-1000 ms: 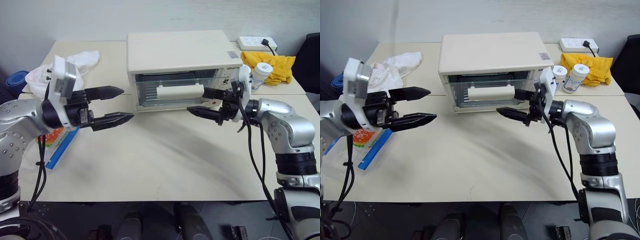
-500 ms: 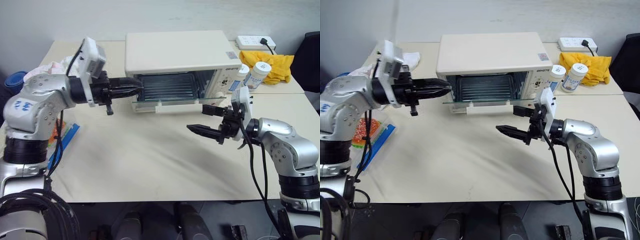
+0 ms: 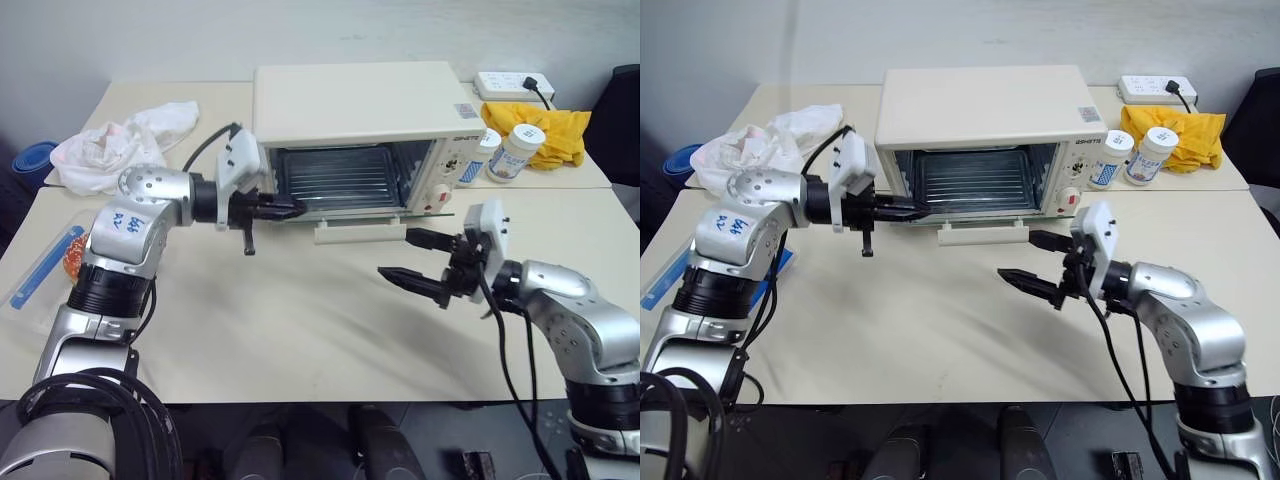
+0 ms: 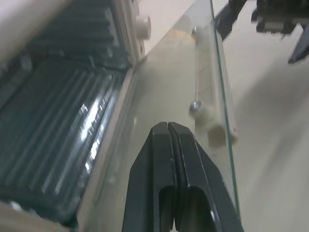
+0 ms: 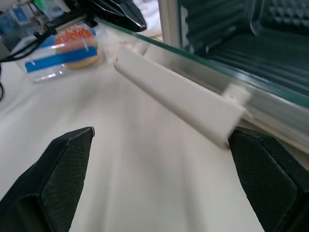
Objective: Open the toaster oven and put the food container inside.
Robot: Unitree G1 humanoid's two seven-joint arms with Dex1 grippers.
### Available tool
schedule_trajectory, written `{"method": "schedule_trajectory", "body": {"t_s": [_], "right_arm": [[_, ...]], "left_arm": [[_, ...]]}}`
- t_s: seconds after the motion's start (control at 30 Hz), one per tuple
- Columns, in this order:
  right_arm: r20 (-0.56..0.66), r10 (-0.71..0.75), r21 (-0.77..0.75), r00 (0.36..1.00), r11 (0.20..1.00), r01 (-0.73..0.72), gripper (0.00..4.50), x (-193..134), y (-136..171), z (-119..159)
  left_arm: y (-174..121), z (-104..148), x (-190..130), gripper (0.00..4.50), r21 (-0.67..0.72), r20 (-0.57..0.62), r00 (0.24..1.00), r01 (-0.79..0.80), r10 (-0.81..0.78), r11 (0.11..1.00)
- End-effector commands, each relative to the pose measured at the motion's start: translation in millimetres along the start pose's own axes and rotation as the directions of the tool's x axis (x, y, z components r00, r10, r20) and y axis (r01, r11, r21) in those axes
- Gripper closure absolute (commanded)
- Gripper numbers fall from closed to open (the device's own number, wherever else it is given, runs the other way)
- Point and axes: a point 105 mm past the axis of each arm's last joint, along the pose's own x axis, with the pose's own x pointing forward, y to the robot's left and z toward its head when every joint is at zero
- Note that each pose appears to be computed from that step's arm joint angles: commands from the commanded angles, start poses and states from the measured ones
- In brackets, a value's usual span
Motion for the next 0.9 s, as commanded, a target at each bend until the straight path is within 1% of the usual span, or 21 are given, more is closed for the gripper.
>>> {"method": "schedule_trajectory", "body": {"t_s": [0.03,0.13,0.23,0.3,0.43,0.57,0.67,0.77,0.83,0.9], "right_arm": [[-0.011,0.019,-0.031,1.000,0.999,-0.020,0.00,-23.6,16.6,10.0],[-0.070,0.065,0.003,0.995,0.998,-0.065,0.00,-45.4,36.9,5.1],[-0.068,0.088,0.029,0.994,0.996,-0.086,0.00,-57.3,47.2,12.5],[-0.053,0.098,0.031,0.994,0.995,-0.096,0.00,-61.1,50.8,20.1],[-0.001,0.056,-0.004,0.998,0.998,-0.056,0.00,-60.2,43.6,37.6],[0.002,0.028,-0.037,1.000,0.999,-0.028,0.00,-58.3,36.1,45.1],[0.006,0.027,-0.045,1.000,0.999,-0.027,0.00,-56.9,27.5,49.1],[0.024,0.057,-0.050,0.998,0.997,-0.056,0.00,-48.6,20.3,54.1],[0.024,0.085,-0.058,0.996,0.995,-0.083,0.00,-41.9,17.1,56.0],[0.024,0.112,-0.058,0.993,0.992,-0.110,0.00,-37.7,14.9,56.2]], "left_arm": [[-6.7,1.6,-1.5,4.47,0.054,-0.013,1.000,0.012,-0.012,0.998],[-14.8,-8.9,3.2,4.47,0.037,-0.027,0.999,0.025,-0.024,0.999],[-24.5,-21.3,12.6,4.47,0.040,-0.061,0.997,0.045,-0.043,0.998],[-25.0,-29.6,20.0,4.47,0.031,-0.083,0.996,0.029,-0.026,0.999],[-24.8,-46.9,32.5,4.47,0.052,-0.146,0.989,0.003,0.005,0.999],[-30.9,-62.5,34.5,4.47,0.093,-0.211,0.977,0.009,0.011,0.996],[-40.3,-71.8,28.1,4.47,0.086,-0.239,0.971,0.005,0.015,0.996],[-52.8,-79.5,12.3,4.47,0.077,-0.266,0.963,-0.027,0.046,0.997],[-52.3,-71.9,-5.3,4.47,0.002,-0.236,0.965,-0.119,0.116,0.993],[-52.5,-59.4,-24.6,4.10,-0.064,-0.194,0.964,-0.199,0.184,0.978]]}}
